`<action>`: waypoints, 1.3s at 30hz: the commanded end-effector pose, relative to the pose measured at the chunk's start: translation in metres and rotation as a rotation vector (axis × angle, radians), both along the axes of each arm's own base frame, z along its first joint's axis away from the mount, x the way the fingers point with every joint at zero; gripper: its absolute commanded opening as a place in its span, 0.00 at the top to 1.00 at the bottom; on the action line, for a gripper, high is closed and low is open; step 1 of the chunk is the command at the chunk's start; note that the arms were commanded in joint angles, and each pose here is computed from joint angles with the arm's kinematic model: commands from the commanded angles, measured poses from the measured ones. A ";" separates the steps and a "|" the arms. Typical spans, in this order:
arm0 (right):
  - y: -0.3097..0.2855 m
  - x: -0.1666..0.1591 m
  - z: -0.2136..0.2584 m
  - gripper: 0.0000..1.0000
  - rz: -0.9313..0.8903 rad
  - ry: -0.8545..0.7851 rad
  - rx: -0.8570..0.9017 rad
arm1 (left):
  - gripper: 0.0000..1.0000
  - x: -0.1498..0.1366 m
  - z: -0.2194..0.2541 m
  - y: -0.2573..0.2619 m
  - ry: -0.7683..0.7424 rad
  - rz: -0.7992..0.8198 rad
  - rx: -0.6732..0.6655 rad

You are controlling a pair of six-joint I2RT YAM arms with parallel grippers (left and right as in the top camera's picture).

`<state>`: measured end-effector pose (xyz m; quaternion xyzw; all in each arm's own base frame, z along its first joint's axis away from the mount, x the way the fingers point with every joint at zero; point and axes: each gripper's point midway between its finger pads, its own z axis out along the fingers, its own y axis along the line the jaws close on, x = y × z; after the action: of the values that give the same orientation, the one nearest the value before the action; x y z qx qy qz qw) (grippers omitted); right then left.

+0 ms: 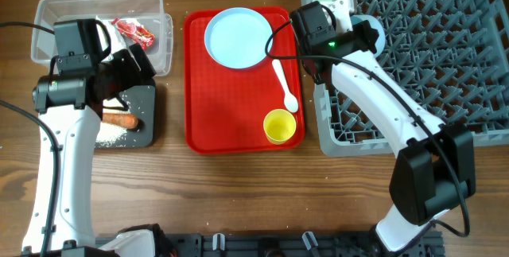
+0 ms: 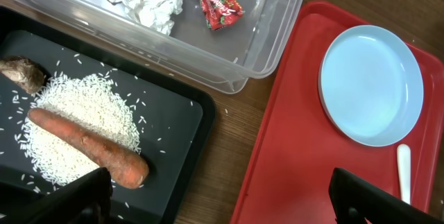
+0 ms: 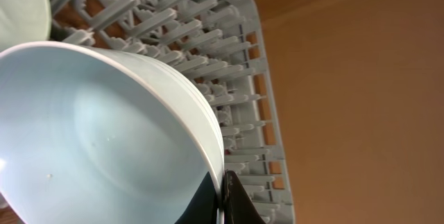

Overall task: Sort waste into correct bins and load items into the dishwasher rack
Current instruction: 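Grasp the light blue bowl and place it in the rack, then reach the right gripper to the light blue plate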

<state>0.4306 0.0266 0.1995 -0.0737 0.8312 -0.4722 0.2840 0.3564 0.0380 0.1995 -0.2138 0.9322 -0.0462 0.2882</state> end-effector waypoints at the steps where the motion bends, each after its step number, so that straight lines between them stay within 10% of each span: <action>1: 0.003 0.003 -0.013 0.96 0.012 0.029 0.017 | 0.00 0.003 0.004 0.004 -0.011 0.015 0.003; 19: -0.008 0.000 -0.032 0.96 0.048 0.170 0.068 | 0.00 0.003 0.004 0.004 -0.011 0.015 0.003; 23: -0.037 -0.004 0.022 0.96 -0.089 0.054 -0.245 | 0.00 0.003 0.004 0.004 -0.011 0.015 0.003; 39: 0.037 0.008 -0.030 0.96 0.216 0.328 -0.298 | 0.00 0.003 0.004 0.004 -0.011 0.015 0.003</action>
<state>0.4376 0.0344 0.1917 -0.2005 0.7726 -0.5693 0.1968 0.3564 0.0380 0.1995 -0.2138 0.9322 -0.0462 0.2882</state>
